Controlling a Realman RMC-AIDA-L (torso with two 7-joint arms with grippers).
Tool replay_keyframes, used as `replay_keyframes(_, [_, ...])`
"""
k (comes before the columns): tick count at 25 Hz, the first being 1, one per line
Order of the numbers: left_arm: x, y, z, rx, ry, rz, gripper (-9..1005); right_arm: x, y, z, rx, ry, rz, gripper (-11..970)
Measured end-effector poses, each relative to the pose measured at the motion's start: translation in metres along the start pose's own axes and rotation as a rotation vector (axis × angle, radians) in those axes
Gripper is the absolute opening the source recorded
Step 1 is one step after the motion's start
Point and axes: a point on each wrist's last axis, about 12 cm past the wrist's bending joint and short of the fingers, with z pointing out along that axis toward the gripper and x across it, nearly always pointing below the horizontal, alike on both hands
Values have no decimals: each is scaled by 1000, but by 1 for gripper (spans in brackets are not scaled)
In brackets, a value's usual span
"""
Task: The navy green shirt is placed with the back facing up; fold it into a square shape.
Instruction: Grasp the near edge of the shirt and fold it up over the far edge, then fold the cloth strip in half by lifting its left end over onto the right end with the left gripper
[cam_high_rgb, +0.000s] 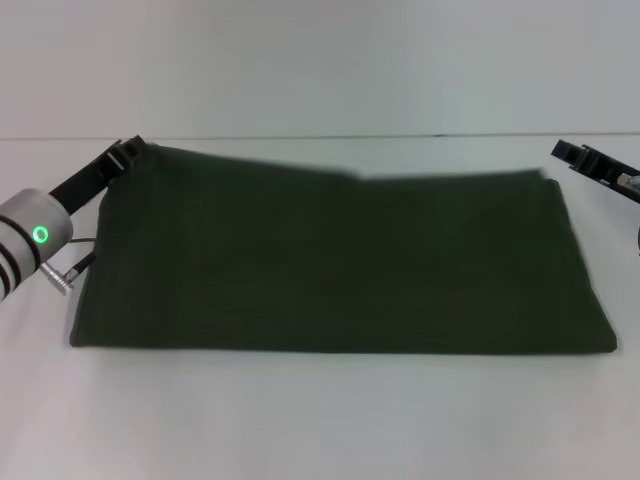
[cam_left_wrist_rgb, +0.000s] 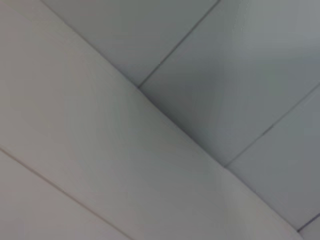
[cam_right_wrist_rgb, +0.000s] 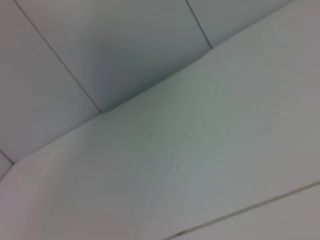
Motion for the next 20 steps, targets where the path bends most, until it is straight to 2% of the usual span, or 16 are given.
replay_keyframes(2, [2,3,-3,-5,-29,-4,74,0,-1,-1,2,-15,0,40])
replay_keyframes(8, [6,7,-8,-4,-52,-17,85,2,-2,-2,-3,-14,4,273])
replay_keyframes(10, [6,8,-10,1,-47,-20,295,4,0,-3,-20,-6,-4,355])
replay_keyframes(13, [5,12,-20,56,-13,-30,432,5,5,-8,-117,20,-72,479])
replay_keyframes(18, [-3,18,-49,165,120,-98,631,13,27,-24,-388,130,-315,719])
replay_keyframes(20, [-6,19,-61,188,187,-120,703,21,36,-31,-494,186,-421,852])
